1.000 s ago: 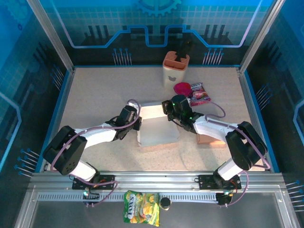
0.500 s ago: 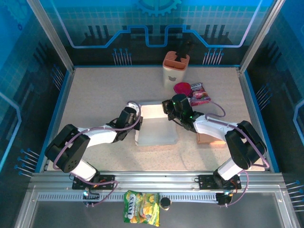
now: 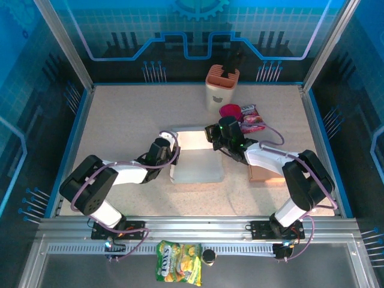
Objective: Fold the paper box
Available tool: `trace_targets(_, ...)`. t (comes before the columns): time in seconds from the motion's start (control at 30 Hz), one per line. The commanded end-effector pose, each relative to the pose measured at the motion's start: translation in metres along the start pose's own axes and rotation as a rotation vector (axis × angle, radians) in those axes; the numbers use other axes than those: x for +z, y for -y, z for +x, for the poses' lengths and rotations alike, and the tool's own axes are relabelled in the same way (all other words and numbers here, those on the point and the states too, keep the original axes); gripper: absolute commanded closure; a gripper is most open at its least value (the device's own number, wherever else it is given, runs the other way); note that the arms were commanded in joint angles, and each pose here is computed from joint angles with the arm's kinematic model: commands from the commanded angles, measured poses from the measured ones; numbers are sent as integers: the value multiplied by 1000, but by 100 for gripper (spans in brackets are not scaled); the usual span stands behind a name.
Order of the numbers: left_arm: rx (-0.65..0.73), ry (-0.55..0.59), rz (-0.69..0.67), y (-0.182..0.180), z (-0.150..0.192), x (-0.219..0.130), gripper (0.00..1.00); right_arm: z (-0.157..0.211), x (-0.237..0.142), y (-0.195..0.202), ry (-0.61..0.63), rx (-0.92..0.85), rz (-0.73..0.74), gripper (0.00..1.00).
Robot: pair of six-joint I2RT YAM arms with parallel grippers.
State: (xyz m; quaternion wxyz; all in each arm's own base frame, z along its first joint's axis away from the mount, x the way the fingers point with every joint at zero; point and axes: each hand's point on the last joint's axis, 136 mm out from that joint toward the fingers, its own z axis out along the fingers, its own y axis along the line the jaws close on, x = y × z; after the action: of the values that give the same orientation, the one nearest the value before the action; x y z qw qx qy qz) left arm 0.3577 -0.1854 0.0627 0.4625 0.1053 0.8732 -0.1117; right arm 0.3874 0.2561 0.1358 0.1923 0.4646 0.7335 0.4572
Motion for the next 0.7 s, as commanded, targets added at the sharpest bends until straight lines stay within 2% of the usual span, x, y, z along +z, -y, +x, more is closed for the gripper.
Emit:
trace_targets(0.0, -2, 49, 43, 9, -8, 3, 77, 6, 6, 55, -47, -14, 192, 100)
trace_targets(0.07, -8, 56, 41, 8, -9, 4, 72, 8, 8, 42, -55, -15, 165, 100)
trace_targets(0.23, -19, 82, 11, 1, -7, 2, 64, 6, 8, 42, -54, -22, 174, 100)
trace_targets(0.33, -35, 96, 15, -3, -7, 1, 64, 4, 7, 41, -58, -31, 173, 100)
trace_targets(0.47, -45, 114, 69, 1, -6, -2, 66, 2, 7, 41, -71, -47, 175, 100)
trace_targets(0.67, -15, 115, 173, 19, -6, -6, 79, 0, 10, 41, -96, -58, 163, 100)
